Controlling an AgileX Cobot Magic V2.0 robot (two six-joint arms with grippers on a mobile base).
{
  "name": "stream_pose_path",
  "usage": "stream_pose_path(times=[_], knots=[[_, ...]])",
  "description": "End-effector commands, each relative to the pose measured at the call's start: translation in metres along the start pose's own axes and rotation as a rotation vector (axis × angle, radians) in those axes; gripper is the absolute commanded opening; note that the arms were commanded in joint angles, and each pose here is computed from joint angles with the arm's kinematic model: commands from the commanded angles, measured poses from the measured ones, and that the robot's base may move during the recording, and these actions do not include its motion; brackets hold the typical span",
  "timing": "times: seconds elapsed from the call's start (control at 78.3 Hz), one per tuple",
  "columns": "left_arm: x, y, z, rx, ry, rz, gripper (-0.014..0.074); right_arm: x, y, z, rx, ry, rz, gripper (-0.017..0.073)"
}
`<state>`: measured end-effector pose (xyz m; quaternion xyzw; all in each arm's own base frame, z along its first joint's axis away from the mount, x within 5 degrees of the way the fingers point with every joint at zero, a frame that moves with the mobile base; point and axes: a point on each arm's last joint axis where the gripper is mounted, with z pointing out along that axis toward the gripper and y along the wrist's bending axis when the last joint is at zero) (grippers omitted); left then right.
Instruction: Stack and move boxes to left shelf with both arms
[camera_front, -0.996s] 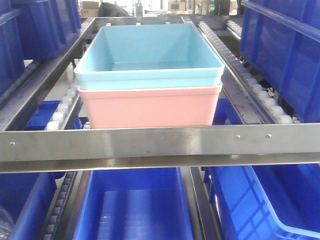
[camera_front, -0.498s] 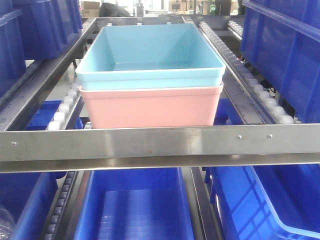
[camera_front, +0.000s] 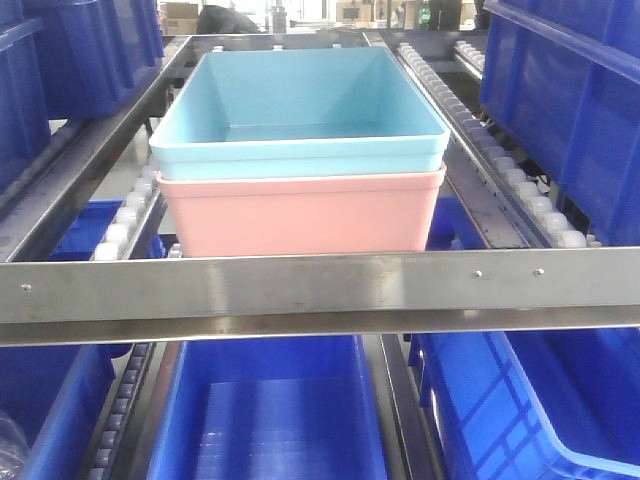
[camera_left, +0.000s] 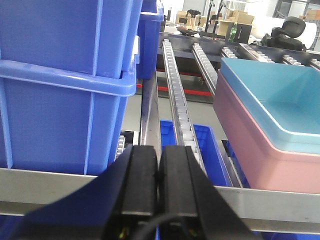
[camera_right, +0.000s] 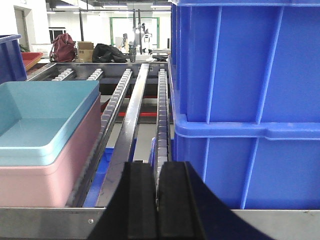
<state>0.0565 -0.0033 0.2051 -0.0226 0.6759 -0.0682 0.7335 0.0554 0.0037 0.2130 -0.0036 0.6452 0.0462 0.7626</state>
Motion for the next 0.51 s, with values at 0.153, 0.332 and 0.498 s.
stream_pose_path(times=[0.153,0.332,0.498], knots=[[-0.0105,-0.0010,-0.0019,0.010,-0.109,0.004,0.0000,-0.0168,0.0008,-0.0023,-0.004,-0.127,-0.007,0.0050],[-0.0105,-0.0010,-0.0019,0.010,-0.109,0.004,0.0000,-0.0168,0.0008,-0.0023,-0.004,-0.127,-0.007,0.0050],[-0.0105,-0.0010,-0.0019,0.010,-0.109,0.004,0.0000,-0.0168,0.0008,-0.0023,-0.004,-0.127,-0.007,0.0050]])
